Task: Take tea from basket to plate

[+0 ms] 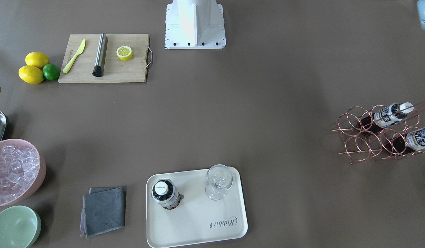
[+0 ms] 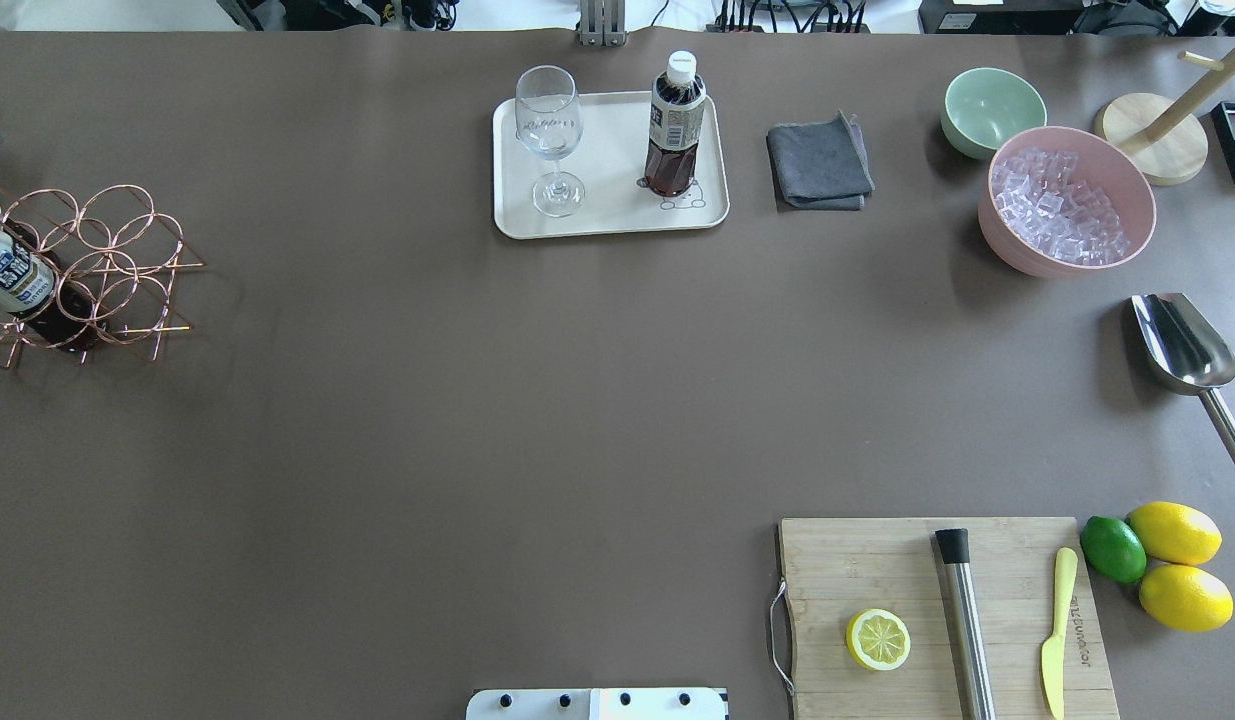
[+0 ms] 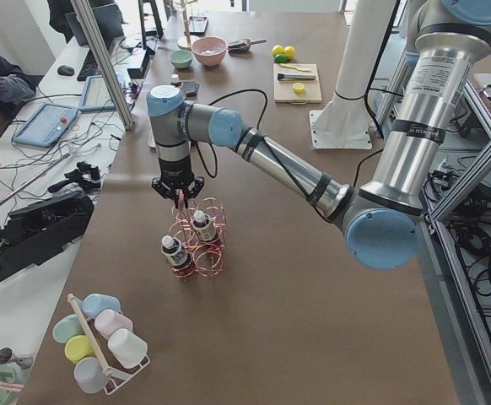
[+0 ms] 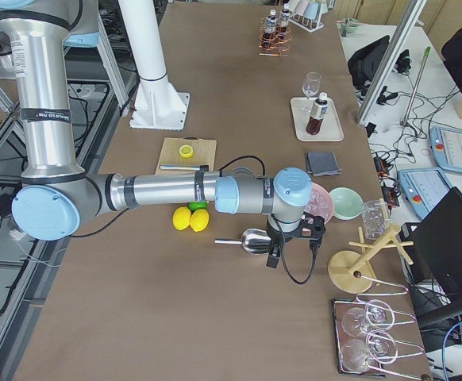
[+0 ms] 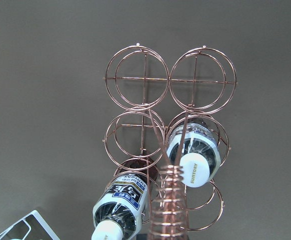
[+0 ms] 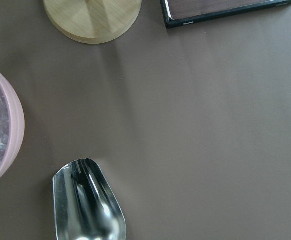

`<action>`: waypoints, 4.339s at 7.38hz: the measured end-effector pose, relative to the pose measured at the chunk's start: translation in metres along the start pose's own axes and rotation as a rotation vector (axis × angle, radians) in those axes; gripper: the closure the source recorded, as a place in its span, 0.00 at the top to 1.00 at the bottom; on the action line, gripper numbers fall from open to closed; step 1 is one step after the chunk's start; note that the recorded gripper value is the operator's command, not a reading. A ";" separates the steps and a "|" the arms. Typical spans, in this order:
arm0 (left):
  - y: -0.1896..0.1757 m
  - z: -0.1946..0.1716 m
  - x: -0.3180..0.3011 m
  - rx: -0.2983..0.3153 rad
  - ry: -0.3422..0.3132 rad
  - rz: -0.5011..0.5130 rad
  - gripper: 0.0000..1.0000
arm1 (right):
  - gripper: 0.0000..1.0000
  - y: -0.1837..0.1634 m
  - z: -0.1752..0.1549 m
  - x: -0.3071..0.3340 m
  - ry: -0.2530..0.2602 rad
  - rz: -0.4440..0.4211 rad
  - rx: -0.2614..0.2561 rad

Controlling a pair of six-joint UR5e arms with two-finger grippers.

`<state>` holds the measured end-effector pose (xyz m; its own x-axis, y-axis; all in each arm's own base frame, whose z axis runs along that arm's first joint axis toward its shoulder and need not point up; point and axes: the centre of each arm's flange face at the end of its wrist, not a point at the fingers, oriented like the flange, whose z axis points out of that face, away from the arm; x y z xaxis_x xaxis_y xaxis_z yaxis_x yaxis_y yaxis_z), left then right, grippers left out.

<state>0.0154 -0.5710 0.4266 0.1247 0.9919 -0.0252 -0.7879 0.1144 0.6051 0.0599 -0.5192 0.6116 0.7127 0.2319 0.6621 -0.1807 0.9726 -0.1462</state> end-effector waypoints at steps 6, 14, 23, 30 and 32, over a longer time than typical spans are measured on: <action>-0.005 0.001 0.002 0.005 0.002 0.004 0.98 | 1.00 0.008 0.007 -0.005 -0.018 -0.005 -0.020; 0.045 -0.006 0.006 -0.009 0.003 -0.090 0.98 | 1.00 0.013 0.022 -0.003 -0.010 -0.004 -0.048; 0.162 0.046 0.043 0.111 0.223 -1.124 0.98 | 1.00 0.017 0.022 -0.003 -0.013 -0.004 -0.049; 0.208 0.091 0.054 0.070 0.264 -1.440 0.96 | 1.00 0.018 0.019 -0.004 -0.013 -0.008 -0.042; 0.208 0.099 0.051 0.050 0.232 -1.416 0.97 | 1.00 0.019 0.018 -0.005 -0.013 -0.008 -0.040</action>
<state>-0.0821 -0.5022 0.6301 0.6685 0.0338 -0.7429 -0.0637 0.9979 -0.0119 0.0413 -0.5025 0.6189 0.7050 0.2241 0.6729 -0.1474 0.9743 -0.1701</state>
